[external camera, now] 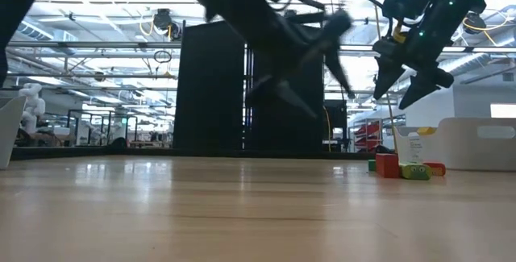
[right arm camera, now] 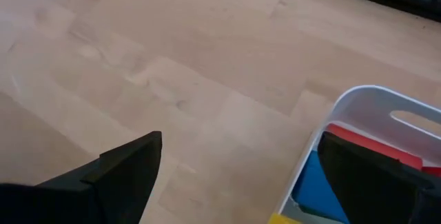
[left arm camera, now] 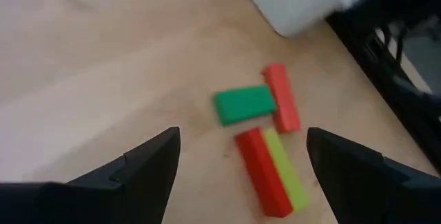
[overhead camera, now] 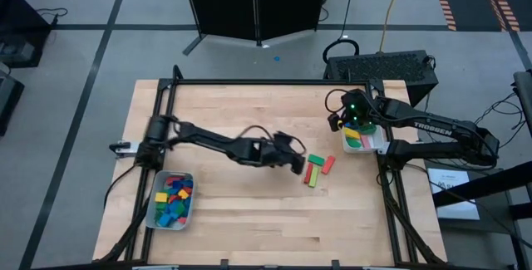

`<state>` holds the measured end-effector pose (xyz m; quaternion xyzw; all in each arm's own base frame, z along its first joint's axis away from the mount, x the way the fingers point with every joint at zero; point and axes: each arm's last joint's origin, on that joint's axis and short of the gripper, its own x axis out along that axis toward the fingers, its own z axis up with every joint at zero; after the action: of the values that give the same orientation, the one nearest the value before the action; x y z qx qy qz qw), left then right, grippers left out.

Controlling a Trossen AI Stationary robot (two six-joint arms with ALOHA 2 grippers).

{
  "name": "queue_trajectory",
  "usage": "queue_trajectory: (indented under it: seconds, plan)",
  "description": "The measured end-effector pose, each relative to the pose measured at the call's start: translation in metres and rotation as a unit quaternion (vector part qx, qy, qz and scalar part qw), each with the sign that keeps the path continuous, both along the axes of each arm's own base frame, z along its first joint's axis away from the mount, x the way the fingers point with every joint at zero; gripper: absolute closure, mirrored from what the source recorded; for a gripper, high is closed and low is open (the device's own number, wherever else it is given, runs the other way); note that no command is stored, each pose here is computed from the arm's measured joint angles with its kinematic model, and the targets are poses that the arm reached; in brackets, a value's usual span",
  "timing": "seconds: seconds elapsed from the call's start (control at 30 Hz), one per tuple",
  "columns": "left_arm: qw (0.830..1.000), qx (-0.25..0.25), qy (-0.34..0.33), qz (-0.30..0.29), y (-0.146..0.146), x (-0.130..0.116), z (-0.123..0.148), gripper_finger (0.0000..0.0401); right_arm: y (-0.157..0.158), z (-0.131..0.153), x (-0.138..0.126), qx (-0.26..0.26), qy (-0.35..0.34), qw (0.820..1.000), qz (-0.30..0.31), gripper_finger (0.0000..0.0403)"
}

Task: Sort blocks by size
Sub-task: Put the orange block into the white bin

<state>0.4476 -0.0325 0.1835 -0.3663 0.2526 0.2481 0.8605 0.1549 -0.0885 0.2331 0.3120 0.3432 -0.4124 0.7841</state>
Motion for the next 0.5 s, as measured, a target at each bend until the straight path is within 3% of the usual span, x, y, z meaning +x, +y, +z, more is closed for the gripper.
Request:
queue_trajectory:
  seconds: [0.27, 0.5]
  plan:
    - [0.998, 0.037, 0.028, -0.046, -0.028, 0.049, -0.022, 0.0086, 0.000, 0.000, 0.000, -0.004, 0.001, 1.000, -0.001, 0.0026]
    - [0.994, 0.049, 0.084, -0.042, -0.035, 0.057, -0.042, 0.0086, 0.000, 0.000, 0.000, -0.004, 0.002, 1.000, 0.001, 0.0026]
